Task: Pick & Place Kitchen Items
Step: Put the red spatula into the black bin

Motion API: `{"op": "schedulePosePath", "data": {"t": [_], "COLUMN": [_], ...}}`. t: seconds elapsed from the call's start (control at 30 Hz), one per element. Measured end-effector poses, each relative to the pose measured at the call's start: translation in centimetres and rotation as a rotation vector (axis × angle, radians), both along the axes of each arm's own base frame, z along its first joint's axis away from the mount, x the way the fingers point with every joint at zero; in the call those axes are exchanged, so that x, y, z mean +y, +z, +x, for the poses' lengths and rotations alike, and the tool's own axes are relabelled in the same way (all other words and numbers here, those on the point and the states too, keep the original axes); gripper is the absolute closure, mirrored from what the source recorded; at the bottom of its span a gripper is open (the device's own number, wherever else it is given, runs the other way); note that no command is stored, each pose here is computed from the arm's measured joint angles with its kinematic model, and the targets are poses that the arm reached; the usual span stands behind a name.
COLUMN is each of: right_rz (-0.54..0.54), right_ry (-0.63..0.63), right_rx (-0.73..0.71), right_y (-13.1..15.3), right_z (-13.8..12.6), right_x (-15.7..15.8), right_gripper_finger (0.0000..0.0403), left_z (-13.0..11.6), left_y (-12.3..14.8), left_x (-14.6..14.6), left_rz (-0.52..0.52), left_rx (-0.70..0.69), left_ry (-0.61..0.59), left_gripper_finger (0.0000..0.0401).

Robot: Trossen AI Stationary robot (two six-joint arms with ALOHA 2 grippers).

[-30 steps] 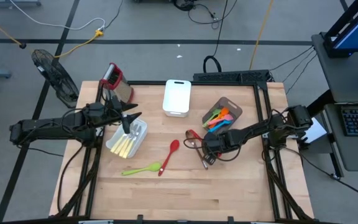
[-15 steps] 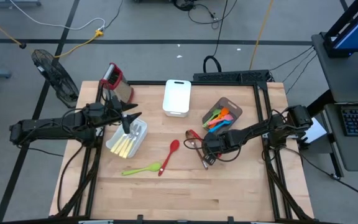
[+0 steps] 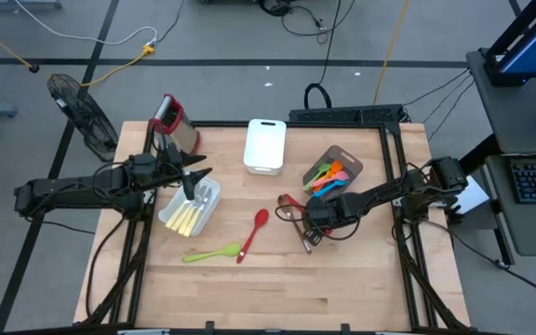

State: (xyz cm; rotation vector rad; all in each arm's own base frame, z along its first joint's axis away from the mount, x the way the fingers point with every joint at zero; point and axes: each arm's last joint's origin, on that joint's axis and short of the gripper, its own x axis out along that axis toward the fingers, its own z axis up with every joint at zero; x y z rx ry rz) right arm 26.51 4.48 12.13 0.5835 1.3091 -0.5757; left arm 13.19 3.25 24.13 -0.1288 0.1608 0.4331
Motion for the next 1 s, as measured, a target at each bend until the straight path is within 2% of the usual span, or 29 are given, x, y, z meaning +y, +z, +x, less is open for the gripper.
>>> {"op": "schedulePosePath", "data": {"t": [0.3,0.6,0.83,1.0], "right_rz": [0.023,0.023,0.022,0.023], "right_ry": [-0.022,-0.025,-0.019,-0.009], "right_rx": [-0.011,-0.065,-0.078,-0.084], "right_y": [0.4,1.7,2.2,2.2], "right_z": [-0.1,-0.2,-0.4,-0.3], "right_x": [0.0,-0.1,-0.1,-0.1], "right_gripper_finger": [0.0308,0.0344,0.0396,0.0390], "left_z": [0.0,0.0,0.0,0.0], "left_y": [0.0,0.0,0.0,0.0], "left_x": [0.0,0.0,0.0,0.0], "left_rz": [0.000,0.000,0.000,0.000], "left_rx": [0.000,0.000,0.000,0.000], "left_ry": [0.000,0.000,0.000,0.000], "left_gripper_finger": [0.0173,0.0173,0.0174,0.0173]}}
